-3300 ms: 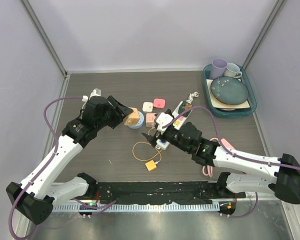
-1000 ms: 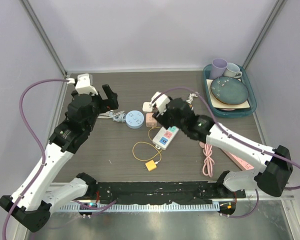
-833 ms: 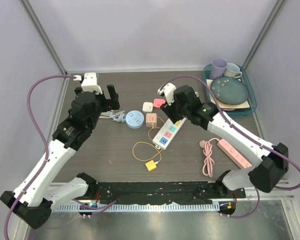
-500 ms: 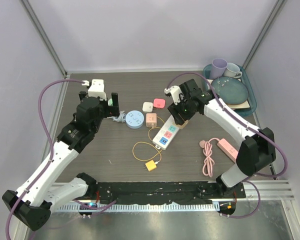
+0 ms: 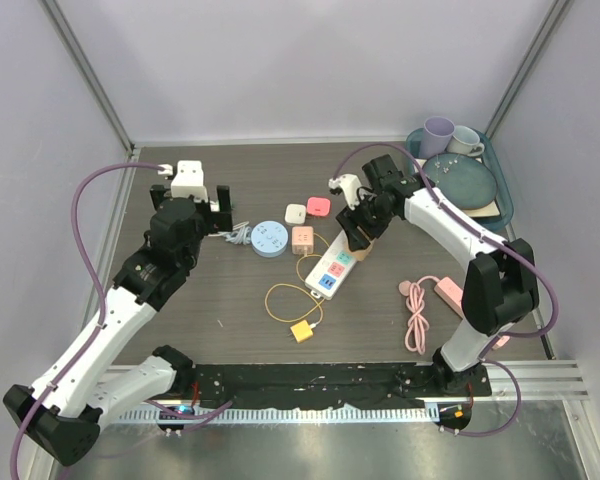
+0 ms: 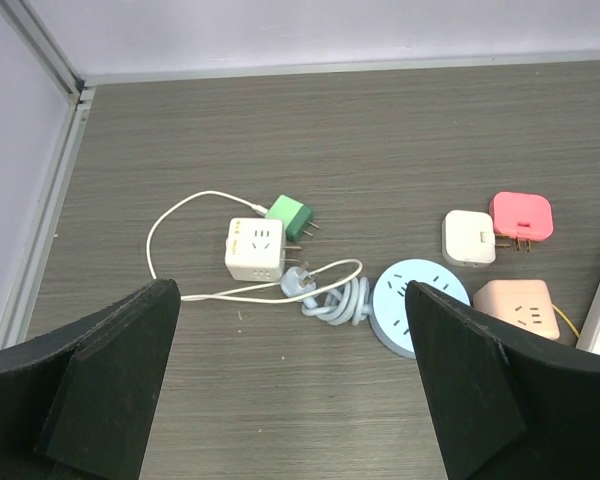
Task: Insert the plug
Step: Insert the plug into the socket.
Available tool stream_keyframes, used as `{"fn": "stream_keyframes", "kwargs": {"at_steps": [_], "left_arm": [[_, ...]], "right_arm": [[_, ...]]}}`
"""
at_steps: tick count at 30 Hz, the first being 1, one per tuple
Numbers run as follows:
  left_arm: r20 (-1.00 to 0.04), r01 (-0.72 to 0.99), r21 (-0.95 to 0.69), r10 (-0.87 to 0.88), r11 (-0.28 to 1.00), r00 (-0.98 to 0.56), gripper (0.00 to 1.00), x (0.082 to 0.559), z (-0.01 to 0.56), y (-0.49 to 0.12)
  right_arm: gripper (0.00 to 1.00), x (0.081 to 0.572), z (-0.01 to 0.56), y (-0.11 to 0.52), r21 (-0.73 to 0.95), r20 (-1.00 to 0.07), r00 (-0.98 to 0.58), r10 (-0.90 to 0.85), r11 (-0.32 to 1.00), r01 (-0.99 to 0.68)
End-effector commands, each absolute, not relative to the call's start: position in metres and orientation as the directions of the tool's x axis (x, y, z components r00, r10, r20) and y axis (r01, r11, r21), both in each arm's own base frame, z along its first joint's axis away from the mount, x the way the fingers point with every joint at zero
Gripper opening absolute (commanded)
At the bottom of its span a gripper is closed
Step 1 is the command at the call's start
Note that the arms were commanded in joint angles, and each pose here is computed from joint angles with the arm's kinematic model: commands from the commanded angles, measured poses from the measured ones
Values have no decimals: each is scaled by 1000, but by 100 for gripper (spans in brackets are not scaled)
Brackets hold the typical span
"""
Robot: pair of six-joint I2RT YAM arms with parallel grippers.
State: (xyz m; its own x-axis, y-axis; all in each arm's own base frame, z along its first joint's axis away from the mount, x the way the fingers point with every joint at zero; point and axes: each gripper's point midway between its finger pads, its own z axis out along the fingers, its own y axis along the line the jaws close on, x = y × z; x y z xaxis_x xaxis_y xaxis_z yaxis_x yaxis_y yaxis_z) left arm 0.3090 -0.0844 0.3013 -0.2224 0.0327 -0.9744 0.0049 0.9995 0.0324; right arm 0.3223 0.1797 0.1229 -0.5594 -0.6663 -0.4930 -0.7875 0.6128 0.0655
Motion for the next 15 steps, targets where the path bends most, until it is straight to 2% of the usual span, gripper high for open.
{"fn": "stream_keyframes", "kwargs": {"at_steps": [1,15], "left_arm": [[-988,-22,22,18,1000,-154,100,312,319,-79],[-986,-22,39,35,999,-165,99,314,314,-80]], "right_arm": [[1,344,140,190,7,-579,-472,-664,575,-818],[1,359,123,191,-8,-579,-452,-678,559,-829]]}}
